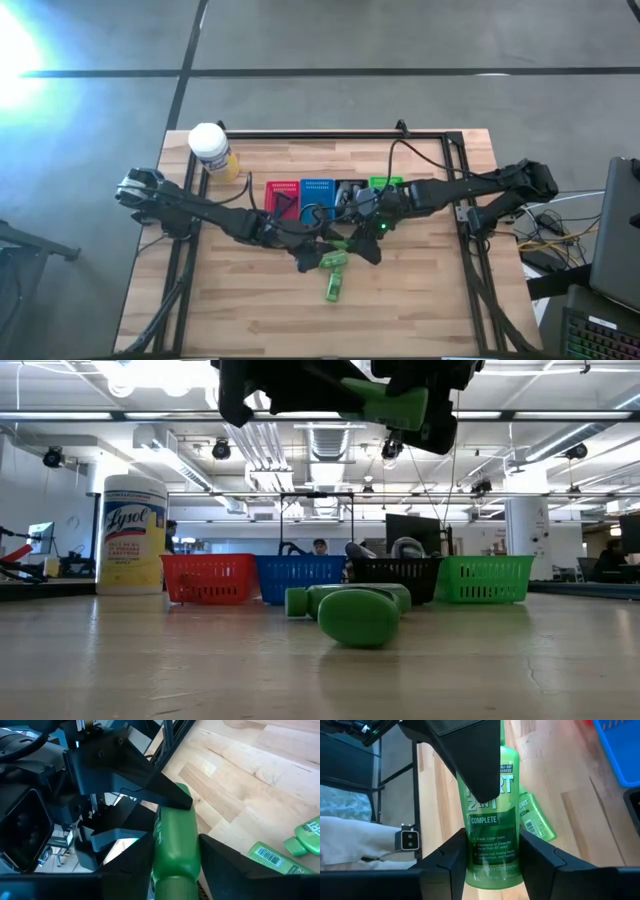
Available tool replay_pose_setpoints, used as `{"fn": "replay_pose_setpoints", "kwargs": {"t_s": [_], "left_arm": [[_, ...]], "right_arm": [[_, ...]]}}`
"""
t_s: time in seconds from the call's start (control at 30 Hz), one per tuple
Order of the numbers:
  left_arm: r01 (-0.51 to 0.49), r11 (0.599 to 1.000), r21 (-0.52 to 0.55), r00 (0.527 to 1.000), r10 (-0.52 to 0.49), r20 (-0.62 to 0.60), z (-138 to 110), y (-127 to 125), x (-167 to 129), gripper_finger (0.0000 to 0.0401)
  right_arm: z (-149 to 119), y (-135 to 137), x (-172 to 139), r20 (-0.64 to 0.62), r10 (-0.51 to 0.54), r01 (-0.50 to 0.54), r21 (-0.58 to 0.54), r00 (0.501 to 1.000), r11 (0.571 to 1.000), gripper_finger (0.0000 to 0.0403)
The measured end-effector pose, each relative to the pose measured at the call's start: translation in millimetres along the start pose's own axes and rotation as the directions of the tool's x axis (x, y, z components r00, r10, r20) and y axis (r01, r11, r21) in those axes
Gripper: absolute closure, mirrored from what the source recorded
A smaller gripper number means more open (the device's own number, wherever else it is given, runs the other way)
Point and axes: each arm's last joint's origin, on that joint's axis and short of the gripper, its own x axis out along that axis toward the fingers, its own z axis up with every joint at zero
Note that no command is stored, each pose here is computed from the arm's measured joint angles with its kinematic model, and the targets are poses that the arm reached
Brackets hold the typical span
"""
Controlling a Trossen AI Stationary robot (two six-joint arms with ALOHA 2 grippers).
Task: Pick & Place Travel size toiletries
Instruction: Put the green shampoo into the blue bin
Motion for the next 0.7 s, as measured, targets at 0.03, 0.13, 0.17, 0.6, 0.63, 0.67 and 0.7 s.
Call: {"fn": "replay_pose_setpoints", "kwargs": {"t_s": [0.03, 0.13, 0.17, 0.6, 0.63, 0.67, 0.7], "left_arm": [[0.0, 1.0, 0.001, 1.0, 0.0, -0.001, 0, 0, 0, 0.0249], [0.001, 1.0, 0.003, 1.0, -0.001, -0.002, 0, 0, 0, 0.0265], [0.001, 1.0, 0.003, 1.0, -0.001, -0.002, 0, 0, 0, 0.0268], [0.034, 0.998, -0.055, 0.951, -0.05, -0.306, -21, -10, -14, 0.0282], [0.016, 0.996, -0.082, 0.937, -0.044, -0.346, -24, -10, -16, 0.0282], [-0.01, 0.994, -0.113, 0.922, -0.034, -0.386, -26, -10, -20, 0.0282], [-0.036, 0.99, -0.139, 0.9, -0.028, -0.435, -29, -9, -26, 0.0282]], "right_arm": [[0, 0, 0, -0.004, 0.006, -0.006, 0.001, 1.0, 1.0, 0.0263], [0, 0, 0, -0.007, 0.01, -0.01, 0.003, 1.0, 1.0, 0.0265], [0, 0, 0, -0.006, 0.011, -0.011, 0.002, 1.0, 1.0, 0.0264], [-1, 2, -9, 0.011, -0.009, 0.009, 0.022, 1.0, 1.0, 0.0156], [-3, 2, -13, 0.015, -0.033, 0.032, 0.023, 0.999, 0.999, 0.0147], [-4, 2, -17, 0.033, -0.071, 0.07, 0.027, 0.997, 0.997, 0.0137], [-5, 1, -22, 0.061, -0.117, 0.115, 0.039, 0.991, 0.993, 0.0129]]}}
